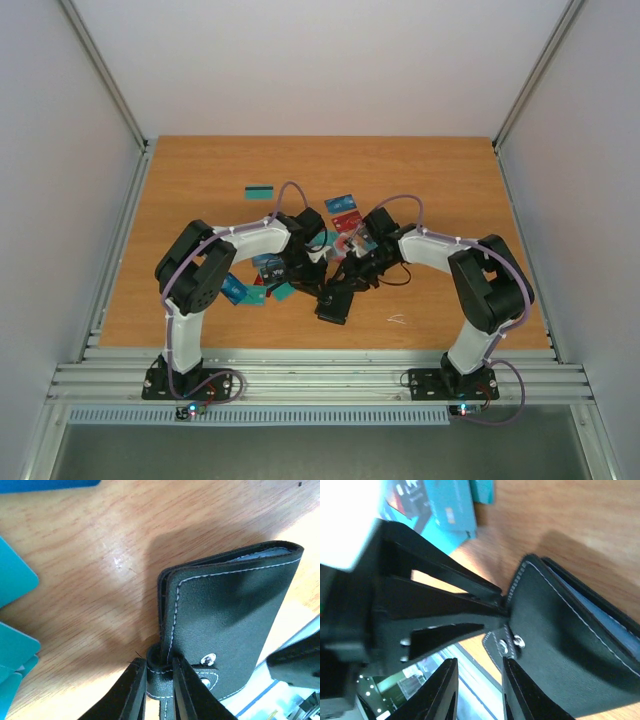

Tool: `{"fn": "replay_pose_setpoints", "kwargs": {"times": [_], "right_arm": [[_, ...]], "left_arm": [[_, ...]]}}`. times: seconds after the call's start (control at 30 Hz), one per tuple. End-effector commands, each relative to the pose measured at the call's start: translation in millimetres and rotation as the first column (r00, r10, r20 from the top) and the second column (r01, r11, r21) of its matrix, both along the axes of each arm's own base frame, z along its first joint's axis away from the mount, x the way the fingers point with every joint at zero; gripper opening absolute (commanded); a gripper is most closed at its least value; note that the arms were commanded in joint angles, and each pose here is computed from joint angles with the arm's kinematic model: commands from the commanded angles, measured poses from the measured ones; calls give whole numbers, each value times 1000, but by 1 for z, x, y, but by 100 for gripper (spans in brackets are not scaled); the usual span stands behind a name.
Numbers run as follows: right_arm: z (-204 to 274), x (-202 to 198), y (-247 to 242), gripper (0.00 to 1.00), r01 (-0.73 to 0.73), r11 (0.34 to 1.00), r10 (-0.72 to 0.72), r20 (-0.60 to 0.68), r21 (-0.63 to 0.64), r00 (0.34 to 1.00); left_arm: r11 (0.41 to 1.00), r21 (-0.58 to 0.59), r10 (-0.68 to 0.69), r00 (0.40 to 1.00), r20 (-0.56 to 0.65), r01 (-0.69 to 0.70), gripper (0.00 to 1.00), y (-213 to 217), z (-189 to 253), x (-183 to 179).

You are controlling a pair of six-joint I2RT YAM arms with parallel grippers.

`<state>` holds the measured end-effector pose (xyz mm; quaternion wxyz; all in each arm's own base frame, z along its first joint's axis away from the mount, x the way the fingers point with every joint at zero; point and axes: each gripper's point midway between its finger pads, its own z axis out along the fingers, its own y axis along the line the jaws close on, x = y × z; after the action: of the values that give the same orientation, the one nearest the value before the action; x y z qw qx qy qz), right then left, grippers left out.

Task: Put the credit cards into the card holder

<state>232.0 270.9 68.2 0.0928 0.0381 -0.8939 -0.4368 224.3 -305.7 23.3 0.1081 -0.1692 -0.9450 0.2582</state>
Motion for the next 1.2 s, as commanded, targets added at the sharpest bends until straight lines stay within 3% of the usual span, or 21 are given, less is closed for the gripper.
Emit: {"fn": "replay_pose_setpoints", "kwargs": {"times": [0.0, 0.6, 1.17], "right_arm": [[-6, -12, -4, 27, 7, 1000, -8, -24, -16, 1000], [-22, -37, -1, 25, 14, 999, -16, -53, -50, 998], [-36, -33, -4, 15, 50, 994, -54, -41, -97, 998]], "left_arm": [[1000, 22, 10, 1000, 0, -10, 16, -1, -12, 3], [998, -7, 56, 996, -65, -56, 14, -5, -11, -13], [999, -19, 50, 996, -71, -51, 14, -6, -11, -18]]}}
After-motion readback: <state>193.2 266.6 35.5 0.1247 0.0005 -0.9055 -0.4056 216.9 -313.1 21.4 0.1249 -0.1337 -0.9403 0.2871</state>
